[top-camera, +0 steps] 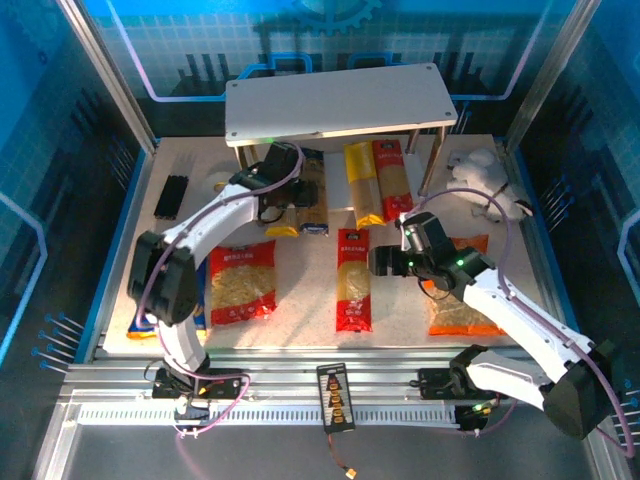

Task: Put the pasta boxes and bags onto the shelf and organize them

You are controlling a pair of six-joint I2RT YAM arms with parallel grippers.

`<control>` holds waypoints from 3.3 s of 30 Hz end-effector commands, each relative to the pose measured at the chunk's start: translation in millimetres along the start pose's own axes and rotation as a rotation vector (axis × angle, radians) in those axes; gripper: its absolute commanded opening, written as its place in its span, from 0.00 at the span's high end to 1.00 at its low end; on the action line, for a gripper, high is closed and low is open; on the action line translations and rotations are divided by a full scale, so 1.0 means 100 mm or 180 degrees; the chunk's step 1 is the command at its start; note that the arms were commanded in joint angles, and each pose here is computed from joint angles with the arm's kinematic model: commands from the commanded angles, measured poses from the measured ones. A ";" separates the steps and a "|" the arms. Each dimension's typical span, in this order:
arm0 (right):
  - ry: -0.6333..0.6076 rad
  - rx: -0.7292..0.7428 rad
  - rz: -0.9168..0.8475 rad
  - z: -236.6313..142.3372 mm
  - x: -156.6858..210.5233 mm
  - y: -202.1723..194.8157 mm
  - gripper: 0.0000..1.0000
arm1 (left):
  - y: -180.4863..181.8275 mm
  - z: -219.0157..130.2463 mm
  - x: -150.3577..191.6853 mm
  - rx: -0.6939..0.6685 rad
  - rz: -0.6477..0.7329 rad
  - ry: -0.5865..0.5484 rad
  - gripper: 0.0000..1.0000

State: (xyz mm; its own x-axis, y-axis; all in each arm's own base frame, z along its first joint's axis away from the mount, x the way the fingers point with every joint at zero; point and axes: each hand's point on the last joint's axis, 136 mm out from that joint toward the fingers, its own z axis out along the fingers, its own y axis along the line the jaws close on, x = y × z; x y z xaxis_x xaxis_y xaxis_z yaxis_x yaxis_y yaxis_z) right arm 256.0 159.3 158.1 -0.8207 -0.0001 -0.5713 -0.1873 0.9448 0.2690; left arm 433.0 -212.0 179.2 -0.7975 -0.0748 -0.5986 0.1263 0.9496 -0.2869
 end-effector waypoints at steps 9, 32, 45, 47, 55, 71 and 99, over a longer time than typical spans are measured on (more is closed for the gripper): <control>0.0409 0.0224 0.0044 0.30 0.54 0.05 0.08 | -0.30 -0.81 1.02 0.0119 0.0310 -0.0326 0.49; 0.0838 0.0373 0.0045 1.06 0.82 0.47 0.00 | 0.31 -0.87 2.05 -0.0062 0.0149 -0.0304 0.48; 0.0841 0.0708 0.0163 1.30 0.77 0.39 0.00 | 0.41 -0.91 2.10 -0.0069 0.0116 -0.0367 0.46; 0.0860 0.0730 0.0169 1.31 0.80 0.37 0.00 | 0.42 -0.91 2.11 -0.0078 0.0113 -0.0372 0.46; 0.1041 0.0629 0.0151 1.37 0.96 0.38 0.21 | 0.42 -0.89 2.12 -0.0067 0.0091 -0.0379 0.45; 0.1084 0.0223 0.0007 0.91 0.97 0.59 0.98 | 0.32 -0.89 1.97 -0.0094 0.0141 -0.0417 0.44; 0.0048 -0.0172 -0.0352 -0.04 -0.23 0.90 1.00 | 0.07 -0.99 1.67 -0.0028 0.0164 -0.0406 0.41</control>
State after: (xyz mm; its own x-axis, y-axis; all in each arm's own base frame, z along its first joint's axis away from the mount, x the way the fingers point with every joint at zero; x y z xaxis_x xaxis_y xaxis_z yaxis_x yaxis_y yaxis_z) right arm 213.5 228.1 157.1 -0.8871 -0.1318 -0.4424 -0.2611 0.9336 0.2453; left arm 240.1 -186.9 141.0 -0.7123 -0.0696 -0.6984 0.1512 0.9565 -0.2496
